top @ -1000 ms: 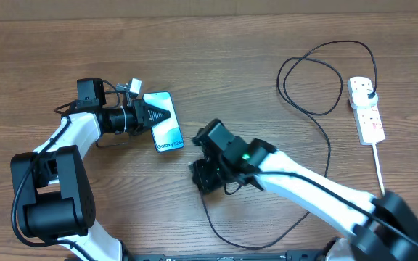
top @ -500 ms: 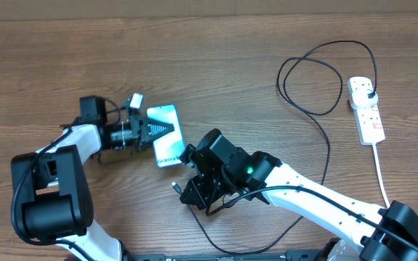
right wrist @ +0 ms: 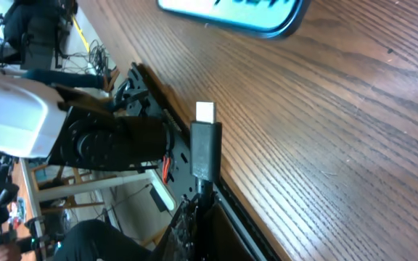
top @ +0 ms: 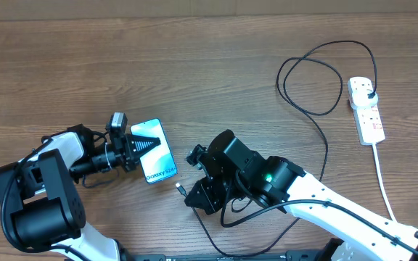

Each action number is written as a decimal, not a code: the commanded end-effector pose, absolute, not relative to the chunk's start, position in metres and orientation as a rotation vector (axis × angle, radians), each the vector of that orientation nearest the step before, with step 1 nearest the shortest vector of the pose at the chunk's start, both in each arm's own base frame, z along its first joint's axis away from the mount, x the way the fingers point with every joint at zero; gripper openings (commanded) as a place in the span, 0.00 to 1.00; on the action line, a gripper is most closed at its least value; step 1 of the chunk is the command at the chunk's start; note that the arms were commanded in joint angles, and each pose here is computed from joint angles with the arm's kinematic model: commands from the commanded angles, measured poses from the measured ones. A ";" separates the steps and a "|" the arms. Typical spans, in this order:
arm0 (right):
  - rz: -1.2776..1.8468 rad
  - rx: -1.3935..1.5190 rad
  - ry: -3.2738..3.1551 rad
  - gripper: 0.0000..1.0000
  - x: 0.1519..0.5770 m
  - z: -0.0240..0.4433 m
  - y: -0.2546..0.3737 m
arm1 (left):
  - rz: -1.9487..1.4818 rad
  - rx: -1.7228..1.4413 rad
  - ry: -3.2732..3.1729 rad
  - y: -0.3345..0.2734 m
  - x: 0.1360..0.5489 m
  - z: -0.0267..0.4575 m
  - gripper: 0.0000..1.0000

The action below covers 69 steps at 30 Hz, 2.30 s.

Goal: Plug charger to phone and switch on socket

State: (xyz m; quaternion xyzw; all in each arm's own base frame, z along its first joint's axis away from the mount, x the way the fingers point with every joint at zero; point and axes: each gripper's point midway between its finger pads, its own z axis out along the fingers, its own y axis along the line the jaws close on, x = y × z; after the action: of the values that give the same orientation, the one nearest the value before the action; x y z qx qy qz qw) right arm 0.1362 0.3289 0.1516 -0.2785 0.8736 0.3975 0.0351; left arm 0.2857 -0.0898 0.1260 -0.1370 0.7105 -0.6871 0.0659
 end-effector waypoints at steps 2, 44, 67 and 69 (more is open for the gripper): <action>1.204 -0.846 2.707 0.04 0.131 0.144 0.327 | -2.051 -0.241 2.048 -0.097 0.285 0.144 0.04; 1.115 -0.774 2.743 0.04 0.142 0.117 0.334 | -2.082 -0.178 2.077 -0.109 0.298 0.139 0.04; 1.203 -0.761 2.657 0.04 0.152 0.124 0.354 | -2.081 -0.307 2.168 -0.105 0.318 0.130 0.05; 1.181 -0.751 2.661 0.04 0.154 0.123 0.352 | -2.086 -0.319 2.171 -0.104 0.319 0.130 0.04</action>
State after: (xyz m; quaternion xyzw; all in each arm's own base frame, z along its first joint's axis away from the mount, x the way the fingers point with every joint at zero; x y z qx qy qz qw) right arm 0.1560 0.3528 0.1269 -0.2519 0.8805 0.3954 0.0705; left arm 0.3189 -0.1037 0.1186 -0.1007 0.7220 -0.6816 0.0630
